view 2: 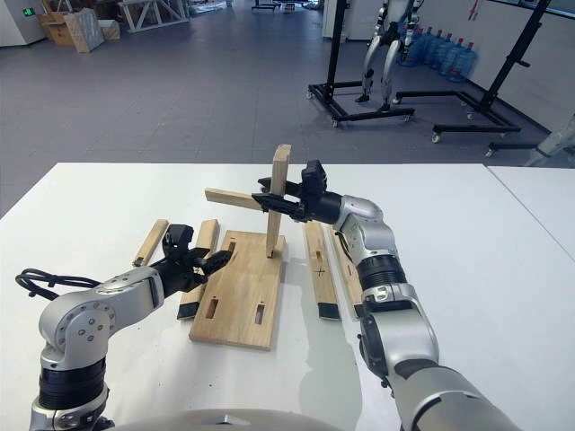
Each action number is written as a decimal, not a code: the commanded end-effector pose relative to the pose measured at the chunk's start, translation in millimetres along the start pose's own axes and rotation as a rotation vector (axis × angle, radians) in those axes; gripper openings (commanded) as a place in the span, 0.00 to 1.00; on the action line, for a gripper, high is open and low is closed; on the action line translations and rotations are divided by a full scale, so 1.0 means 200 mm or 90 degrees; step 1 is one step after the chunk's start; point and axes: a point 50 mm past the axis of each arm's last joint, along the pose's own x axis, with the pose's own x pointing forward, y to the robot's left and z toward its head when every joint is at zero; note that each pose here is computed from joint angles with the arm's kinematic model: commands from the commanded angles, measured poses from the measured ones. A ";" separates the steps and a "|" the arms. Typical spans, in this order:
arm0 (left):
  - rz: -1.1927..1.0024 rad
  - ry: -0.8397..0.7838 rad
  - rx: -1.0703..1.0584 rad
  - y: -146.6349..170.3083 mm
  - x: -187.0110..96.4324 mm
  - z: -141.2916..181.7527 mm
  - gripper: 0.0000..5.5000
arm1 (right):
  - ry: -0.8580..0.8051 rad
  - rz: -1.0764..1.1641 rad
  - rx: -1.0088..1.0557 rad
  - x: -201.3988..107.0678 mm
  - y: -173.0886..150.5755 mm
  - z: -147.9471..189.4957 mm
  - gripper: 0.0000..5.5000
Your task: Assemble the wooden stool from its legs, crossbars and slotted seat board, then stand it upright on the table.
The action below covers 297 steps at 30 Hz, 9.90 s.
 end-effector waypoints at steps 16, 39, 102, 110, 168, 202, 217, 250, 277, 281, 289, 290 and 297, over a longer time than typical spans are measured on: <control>0.000 0.008 0.011 -0.01 0.00 0.00 0.57 | 0.137 0.000 0.050 -0.08 0.02 -0.26 0.37; 0.003 0.004 0.009 -0.01 0.00 0.01 0.57 | 0.363 0.019 0.045 -0.06 0.09 -0.47 0.37; -0.024 -0.188 0.117 0.35 -0.55 0.25 0.57 | 0.544 -0.762 0.113 -0.61 0.55 -0.27 0.71; -0.026 -0.183 0.114 0.34 -0.53 0.25 0.57 | 0.526 -0.766 0.125 -0.58 0.54 -0.28 0.71; -0.602 -0.395 -0.172 -0.10 -0.37 1.01 0.57 | -0.082 0.024 0.200 0.08 0.31 0.74 0.37; -0.688 -0.313 -0.180 -0.19 -0.40 1.04 0.57 | -0.032 0.131 0.229 0.16 0.41 0.67 0.37; -0.664 -0.283 -0.200 -0.16 -0.35 0.99 0.43 | -0.033 0.128 0.240 0.16 0.41 0.64 0.37; -0.439 -0.414 -0.028 0.01 -0.44 0.80 0.37 | -0.021 0.037 0.182 -0.33 0.49 0.70 0.98; -0.223 -0.478 0.021 0.11 -0.34 0.56 0.37 | 0.483 0.110 -0.230 0.28 0.70 -0.24 0.98; -0.223 -0.474 0.021 0.10 -0.32 0.54 0.37 | 0.549 0.150 -0.280 0.28 0.71 -0.31 0.98; -0.208 -0.474 0.019 0.10 -0.31 0.52 0.37 | 0.719 0.175 -0.309 -0.04 0.61 -0.39 0.98; -0.206 -0.474 0.019 0.10 -0.31 0.52 0.37 | 0.730 0.179 -0.301 -0.07 0.61 -0.38 0.98; -0.204 -0.472 0.022 0.11 -0.31 0.51 0.37 | 0.765 0.189 -0.256 -0.23 0.64 -0.34 0.98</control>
